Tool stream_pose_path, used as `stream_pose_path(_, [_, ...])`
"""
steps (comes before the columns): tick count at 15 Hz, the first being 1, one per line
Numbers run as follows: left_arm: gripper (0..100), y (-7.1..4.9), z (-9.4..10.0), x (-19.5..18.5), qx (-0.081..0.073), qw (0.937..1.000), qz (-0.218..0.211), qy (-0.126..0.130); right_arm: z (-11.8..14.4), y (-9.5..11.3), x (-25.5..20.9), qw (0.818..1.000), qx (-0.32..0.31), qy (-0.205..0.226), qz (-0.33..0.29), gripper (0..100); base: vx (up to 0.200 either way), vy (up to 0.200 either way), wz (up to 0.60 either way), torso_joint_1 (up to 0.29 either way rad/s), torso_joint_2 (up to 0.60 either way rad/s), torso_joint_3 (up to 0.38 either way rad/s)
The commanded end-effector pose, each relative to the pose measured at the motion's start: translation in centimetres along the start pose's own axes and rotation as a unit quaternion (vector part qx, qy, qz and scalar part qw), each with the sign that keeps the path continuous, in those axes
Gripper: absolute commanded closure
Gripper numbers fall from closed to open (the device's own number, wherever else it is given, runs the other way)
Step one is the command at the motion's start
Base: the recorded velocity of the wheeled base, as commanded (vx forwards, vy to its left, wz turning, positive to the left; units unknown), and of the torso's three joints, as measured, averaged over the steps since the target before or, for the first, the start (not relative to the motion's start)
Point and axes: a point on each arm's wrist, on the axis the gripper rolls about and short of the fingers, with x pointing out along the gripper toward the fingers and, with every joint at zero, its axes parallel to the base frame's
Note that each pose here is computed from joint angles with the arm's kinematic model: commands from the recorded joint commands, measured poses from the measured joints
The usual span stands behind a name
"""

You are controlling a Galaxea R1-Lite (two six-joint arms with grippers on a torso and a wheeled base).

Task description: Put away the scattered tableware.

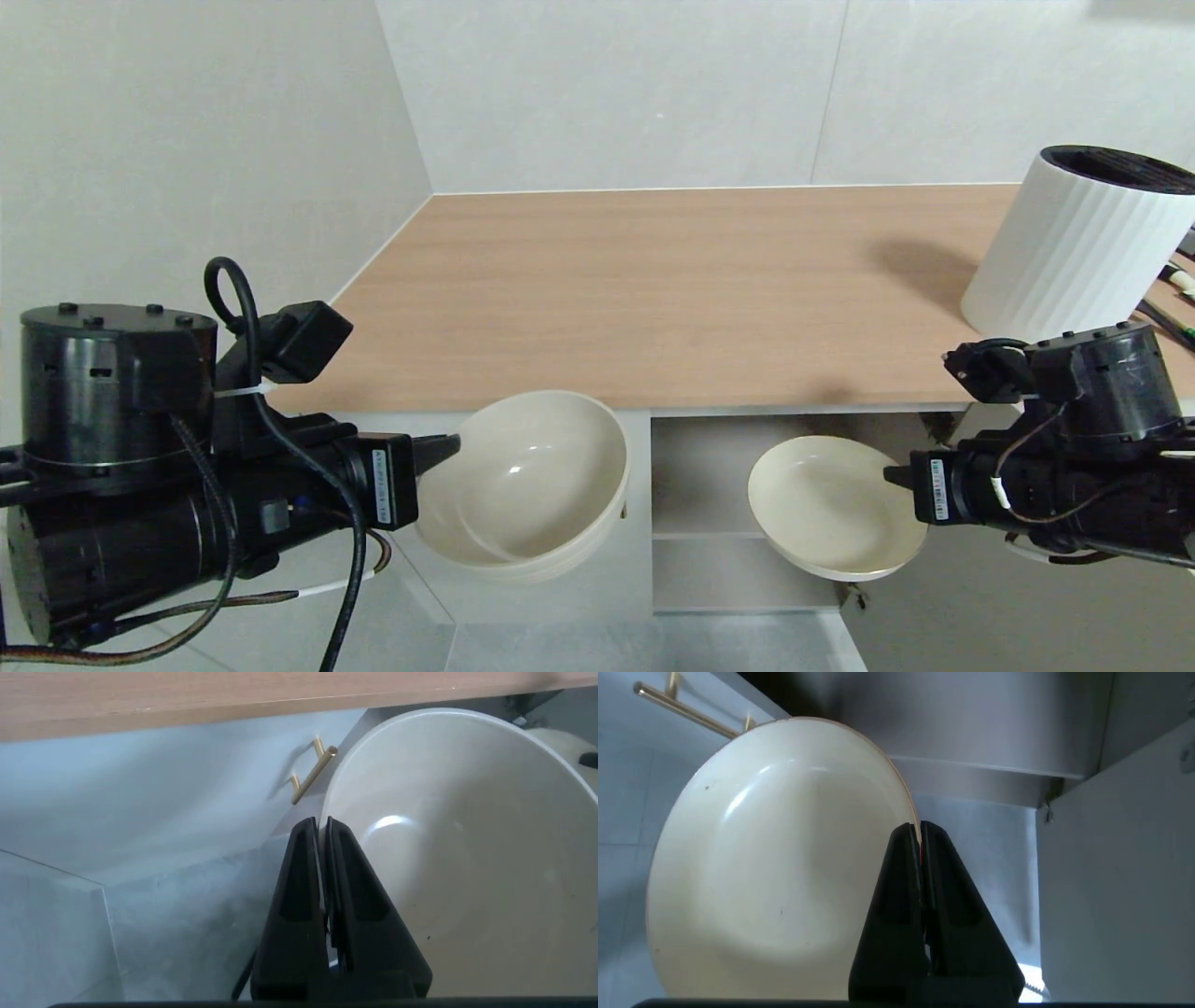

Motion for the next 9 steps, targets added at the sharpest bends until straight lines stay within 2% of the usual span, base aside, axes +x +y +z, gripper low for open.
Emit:
stream_pose_path(1, [100, 0.00, -0.01, 0.04, 0.001, 1.0000, 0.000, 0.000, -0.15, 0.02, 0.38, 1.000, 0.000, 0.004, -0.001, 100, 0.000, 0.000, 0.00, 0.000, 0.00, 0.000])
stream_pose_path(4, [100, 0.01, -0.04, 0.12, 0.001, 1.0000, 0.001, 0.002, -0.43, -0.04, 0.57, 1.000, -0.001, 0.000, 0.001, 100, 0.000, 0.000, 0.00, -0.136, 0.29, 0.160])
stream_pose_path(9, [100, 0.03, -0.07, 0.16, 0.001, 1.0000, 0.002, 0.003, -0.58, -0.07, 0.79, 1.000, -0.006, 0.000, 0.001, 100, 0.000, 0.000, 0.00, -0.208, 0.47, 0.252])
